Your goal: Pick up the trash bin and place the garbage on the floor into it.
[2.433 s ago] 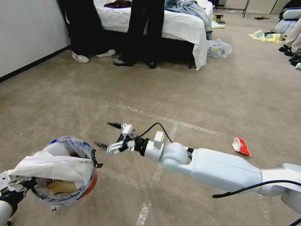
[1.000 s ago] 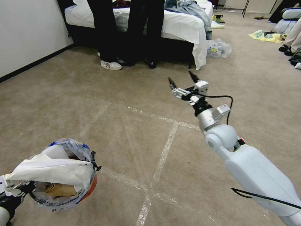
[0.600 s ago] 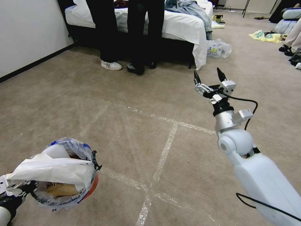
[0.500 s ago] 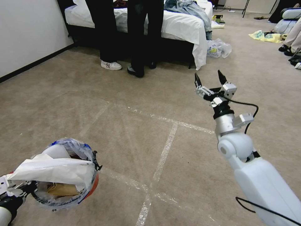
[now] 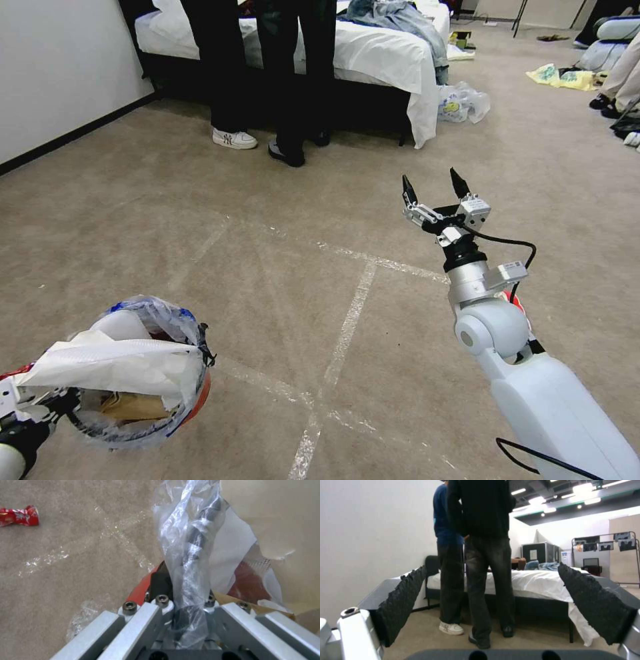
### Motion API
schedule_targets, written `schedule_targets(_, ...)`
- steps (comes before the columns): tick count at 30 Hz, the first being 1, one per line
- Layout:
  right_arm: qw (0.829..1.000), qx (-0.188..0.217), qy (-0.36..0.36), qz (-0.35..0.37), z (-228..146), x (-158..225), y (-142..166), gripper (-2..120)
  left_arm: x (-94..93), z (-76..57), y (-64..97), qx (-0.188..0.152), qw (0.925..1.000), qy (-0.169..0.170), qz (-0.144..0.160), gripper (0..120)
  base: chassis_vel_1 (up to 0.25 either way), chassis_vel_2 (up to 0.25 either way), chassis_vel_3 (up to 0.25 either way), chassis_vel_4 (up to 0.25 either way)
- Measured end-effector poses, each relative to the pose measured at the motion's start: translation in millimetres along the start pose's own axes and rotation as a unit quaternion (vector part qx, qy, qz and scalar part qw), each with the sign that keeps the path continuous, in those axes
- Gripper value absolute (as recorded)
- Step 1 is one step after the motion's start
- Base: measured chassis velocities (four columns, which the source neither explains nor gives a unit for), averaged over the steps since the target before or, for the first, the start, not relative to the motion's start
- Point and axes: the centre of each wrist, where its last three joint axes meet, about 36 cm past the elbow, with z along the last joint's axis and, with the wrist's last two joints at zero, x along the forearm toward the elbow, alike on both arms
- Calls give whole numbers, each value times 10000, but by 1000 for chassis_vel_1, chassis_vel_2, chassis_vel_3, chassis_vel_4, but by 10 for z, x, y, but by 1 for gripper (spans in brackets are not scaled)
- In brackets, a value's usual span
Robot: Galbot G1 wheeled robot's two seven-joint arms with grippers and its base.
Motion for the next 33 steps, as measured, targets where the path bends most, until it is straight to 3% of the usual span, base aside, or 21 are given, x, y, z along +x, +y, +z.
schedule_targets(11,10000,55,44,-3,37,7,-37,100,-12,-7,29,-14,10000,4,-4,1,-29,-25,-26,-32)
schedule_targets(33,10000,56,73,22,87,64,-32,100,-6,12,49,-18,10000,47,-26,1,-99,-87,-90,-97)
